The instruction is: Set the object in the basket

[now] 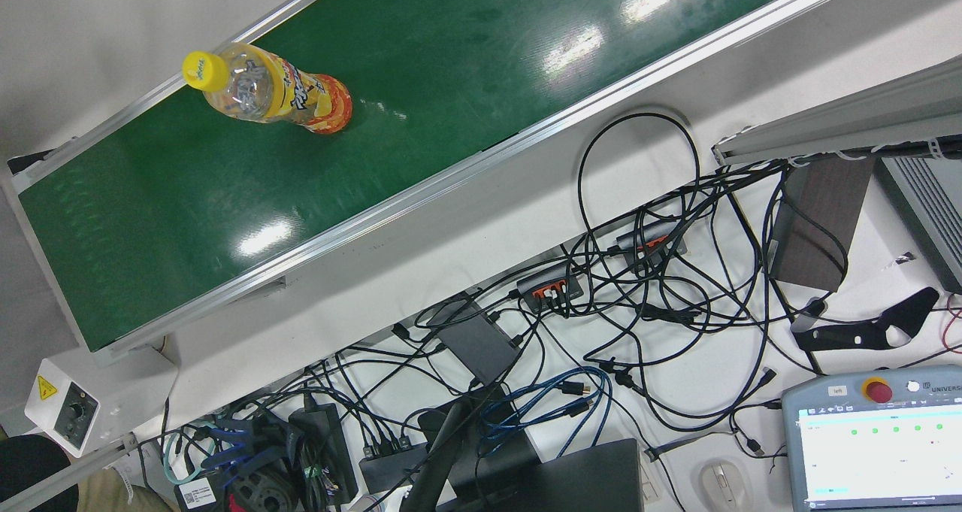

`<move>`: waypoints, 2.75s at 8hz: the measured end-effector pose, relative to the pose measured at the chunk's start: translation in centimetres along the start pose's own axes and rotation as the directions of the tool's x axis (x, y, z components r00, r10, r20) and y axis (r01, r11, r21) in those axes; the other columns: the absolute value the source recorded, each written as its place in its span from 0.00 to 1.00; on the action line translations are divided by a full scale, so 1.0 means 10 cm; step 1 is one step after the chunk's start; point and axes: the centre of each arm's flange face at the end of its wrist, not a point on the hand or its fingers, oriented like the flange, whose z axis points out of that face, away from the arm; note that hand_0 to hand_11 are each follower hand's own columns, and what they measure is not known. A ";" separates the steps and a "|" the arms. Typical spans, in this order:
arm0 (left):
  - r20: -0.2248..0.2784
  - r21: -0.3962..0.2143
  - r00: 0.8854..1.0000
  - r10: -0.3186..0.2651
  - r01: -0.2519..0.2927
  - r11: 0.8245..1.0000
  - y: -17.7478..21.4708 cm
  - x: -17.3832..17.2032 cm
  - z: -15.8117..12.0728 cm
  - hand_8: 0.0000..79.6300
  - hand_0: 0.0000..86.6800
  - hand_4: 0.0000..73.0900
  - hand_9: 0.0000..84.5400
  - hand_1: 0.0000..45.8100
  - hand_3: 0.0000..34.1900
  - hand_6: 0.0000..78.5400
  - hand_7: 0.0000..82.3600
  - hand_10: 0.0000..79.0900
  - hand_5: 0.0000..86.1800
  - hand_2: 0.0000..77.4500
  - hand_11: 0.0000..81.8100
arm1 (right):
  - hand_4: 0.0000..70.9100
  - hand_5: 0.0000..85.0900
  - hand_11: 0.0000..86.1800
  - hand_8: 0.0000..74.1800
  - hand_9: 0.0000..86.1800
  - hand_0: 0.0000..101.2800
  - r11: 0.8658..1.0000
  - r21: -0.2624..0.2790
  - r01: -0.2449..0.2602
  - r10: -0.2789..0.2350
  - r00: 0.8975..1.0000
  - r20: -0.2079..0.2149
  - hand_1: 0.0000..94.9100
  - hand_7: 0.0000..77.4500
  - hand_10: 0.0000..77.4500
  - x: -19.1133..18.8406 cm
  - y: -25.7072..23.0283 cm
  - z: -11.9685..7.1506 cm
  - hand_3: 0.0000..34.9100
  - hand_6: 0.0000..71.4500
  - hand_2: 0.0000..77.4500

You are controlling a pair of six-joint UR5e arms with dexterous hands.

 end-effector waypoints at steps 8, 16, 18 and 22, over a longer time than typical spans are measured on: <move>0.001 -0.001 1.000 0.000 0.000 1.000 0.00 -0.01 0.00 0.02 0.65 0.12 0.02 0.19 0.01 0.01 0.01 0.05 0.12 0.00 0.09 | 0.00 0.00 0.00 0.00 0.00 0.00 1.000 0.001 0.000 0.000 1.000 0.000 0.00 0.01 0.00 0.00 0.00 0.00 0.00 0.00 0.01; 0.001 -0.001 1.000 0.000 0.000 1.000 0.00 0.00 0.01 0.02 0.65 0.12 0.03 0.19 0.01 0.01 0.01 0.05 0.12 0.00 0.09 | 0.00 0.00 0.00 0.00 0.00 0.00 1.000 0.000 0.000 0.000 1.000 0.000 0.00 0.01 0.00 0.00 0.00 0.00 0.00 0.00 0.01; 0.002 0.000 1.000 -0.001 0.001 1.000 0.00 -0.01 0.00 0.02 0.65 0.12 0.03 0.19 0.01 0.01 0.01 0.05 0.12 0.00 0.09 | 0.00 0.00 0.00 0.00 0.00 0.00 1.000 0.000 0.000 0.000 1.000 0.000 0.00 0.01 0.00 0.00 0.00 0.00 0.00 0.00 0.01; 0.002 0.000 1.000 -0.001 0.001 1.000 0.00 -0.01 0.01 0.02 0.65 0.13 0.03 0.19 0.01 0.01 0.01 0.05 0.12 0.00 0.09 | 0.00 0.00 0.00 0.00 0.00 0.00 1.000 0.000 0.000 0.000 1.000 0.000 0.00 0.01 0.00 0.00 0.00 0.00 0.00 0.00 0.01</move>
